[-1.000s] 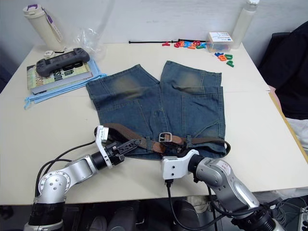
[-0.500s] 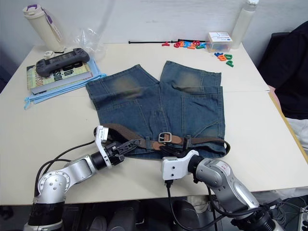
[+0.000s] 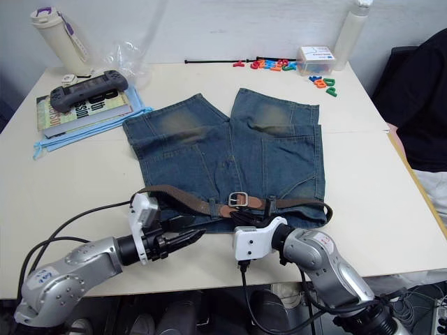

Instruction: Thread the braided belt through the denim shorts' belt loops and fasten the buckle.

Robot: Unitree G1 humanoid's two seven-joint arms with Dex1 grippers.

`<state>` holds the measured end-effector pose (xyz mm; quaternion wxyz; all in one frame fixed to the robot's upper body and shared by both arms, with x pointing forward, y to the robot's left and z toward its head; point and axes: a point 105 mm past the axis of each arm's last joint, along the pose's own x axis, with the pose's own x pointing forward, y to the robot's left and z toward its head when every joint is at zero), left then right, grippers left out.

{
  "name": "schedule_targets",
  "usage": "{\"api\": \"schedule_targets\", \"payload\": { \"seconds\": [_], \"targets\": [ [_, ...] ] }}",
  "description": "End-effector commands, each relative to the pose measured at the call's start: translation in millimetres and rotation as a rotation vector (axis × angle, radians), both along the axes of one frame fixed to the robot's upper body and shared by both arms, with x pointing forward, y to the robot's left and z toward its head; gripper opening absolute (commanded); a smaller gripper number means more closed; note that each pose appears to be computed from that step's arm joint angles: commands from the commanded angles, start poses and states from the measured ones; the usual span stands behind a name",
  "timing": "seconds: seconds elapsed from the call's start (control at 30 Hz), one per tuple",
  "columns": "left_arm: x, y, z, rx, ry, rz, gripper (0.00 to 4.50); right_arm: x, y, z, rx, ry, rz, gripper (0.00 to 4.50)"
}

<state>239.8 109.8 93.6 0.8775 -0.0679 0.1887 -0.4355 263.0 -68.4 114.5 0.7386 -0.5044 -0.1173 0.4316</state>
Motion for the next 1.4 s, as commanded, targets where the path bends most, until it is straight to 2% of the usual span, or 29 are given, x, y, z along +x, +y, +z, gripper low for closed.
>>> {"api": "schedule_targets", "payload": {
  "seconds": [0.03,0.33,0.53,0.87,1.13,1.4],
  "targets": [
    [4.9,7.6,-31.5,0.149,0.045,0.028,3.35,-4.0,2.9,21.6,0.044,-0.04,0.026,0.0],
    [-2.3,18.9,-51.9,0.234,0.118,0.005,3.35,-5.5,-13.1,43.1,0.061,-0.025,0.01,0.0],
    [-3.4,23.1,-51.9,0.238,0.121,0.011,3.35,-10.2,-30.9,55.8,0.059,-0.011,-0.019,0.0],
    [-9.3,25.9,-54.9,0.252,0.119,0.002,3.35,18.6,-68.2,107.8,0.031,-0.177,-0.102,0.0],
    [-11.1,29.5,-58.1,0.262,0.116,0.003,3.35,36.4,-97.0,126.2,-0.006,-0.246,-0.178,0.0],
    [-12.4,34.1,-58.1,0.274,0.117,0.011,3.35,42.0,-116.9,143.4,-0.017,-0.297,-0.24,0.0]
  ]
}}
